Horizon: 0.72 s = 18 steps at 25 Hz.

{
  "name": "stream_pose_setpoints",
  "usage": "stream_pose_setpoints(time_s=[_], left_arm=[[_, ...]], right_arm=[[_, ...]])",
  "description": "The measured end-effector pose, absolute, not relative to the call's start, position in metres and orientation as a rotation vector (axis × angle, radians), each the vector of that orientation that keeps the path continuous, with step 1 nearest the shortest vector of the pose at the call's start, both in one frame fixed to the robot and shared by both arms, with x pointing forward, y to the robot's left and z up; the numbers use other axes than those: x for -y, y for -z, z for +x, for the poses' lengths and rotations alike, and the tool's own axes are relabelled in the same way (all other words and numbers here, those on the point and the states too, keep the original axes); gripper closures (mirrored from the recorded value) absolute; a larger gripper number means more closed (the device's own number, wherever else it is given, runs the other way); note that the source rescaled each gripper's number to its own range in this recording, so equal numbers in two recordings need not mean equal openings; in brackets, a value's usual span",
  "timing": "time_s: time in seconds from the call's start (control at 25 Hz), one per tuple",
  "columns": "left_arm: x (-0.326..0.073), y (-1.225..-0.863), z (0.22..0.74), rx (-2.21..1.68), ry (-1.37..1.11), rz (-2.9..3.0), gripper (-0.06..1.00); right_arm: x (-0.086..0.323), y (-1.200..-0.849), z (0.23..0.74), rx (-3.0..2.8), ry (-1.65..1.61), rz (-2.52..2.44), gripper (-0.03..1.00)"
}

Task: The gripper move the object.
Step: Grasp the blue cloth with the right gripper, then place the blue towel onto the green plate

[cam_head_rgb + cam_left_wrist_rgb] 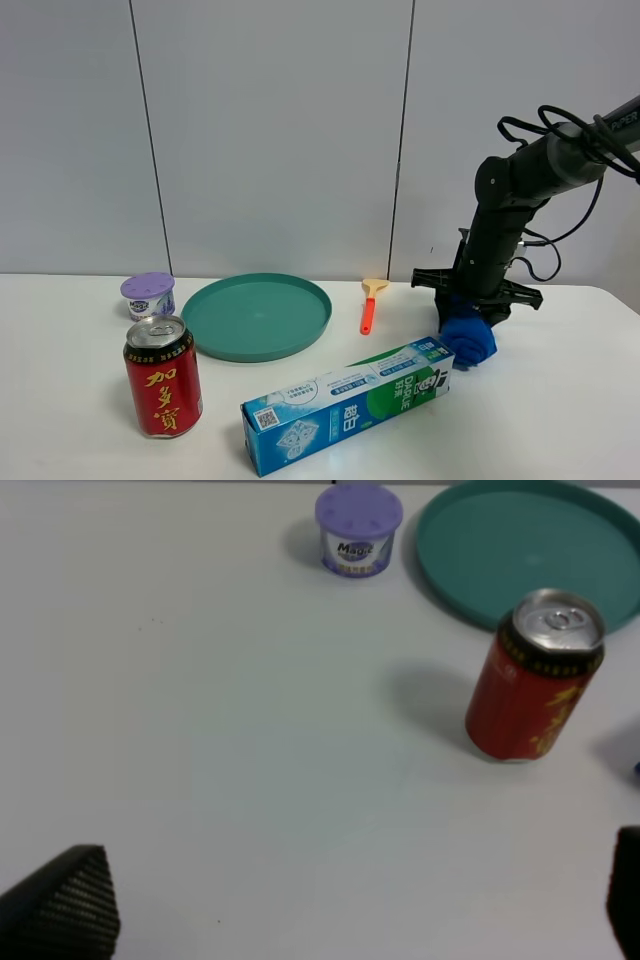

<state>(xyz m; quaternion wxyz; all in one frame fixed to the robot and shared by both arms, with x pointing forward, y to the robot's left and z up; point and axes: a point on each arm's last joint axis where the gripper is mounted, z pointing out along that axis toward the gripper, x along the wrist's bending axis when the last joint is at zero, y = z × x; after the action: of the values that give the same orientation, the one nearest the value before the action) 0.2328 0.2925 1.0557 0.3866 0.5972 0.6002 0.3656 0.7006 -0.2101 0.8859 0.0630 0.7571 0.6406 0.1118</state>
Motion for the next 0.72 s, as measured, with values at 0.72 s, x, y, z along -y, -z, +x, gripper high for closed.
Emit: stream_pose_setpoints(time_s=[0.72], left_arm=[[-0.293, -1.056, 0.233, -1.528, -0.931, 1.520, -0.06]], right_arm=[[0.179, -1.053, 0.653, -2.358, -0.880, 1.813, 0.97]])
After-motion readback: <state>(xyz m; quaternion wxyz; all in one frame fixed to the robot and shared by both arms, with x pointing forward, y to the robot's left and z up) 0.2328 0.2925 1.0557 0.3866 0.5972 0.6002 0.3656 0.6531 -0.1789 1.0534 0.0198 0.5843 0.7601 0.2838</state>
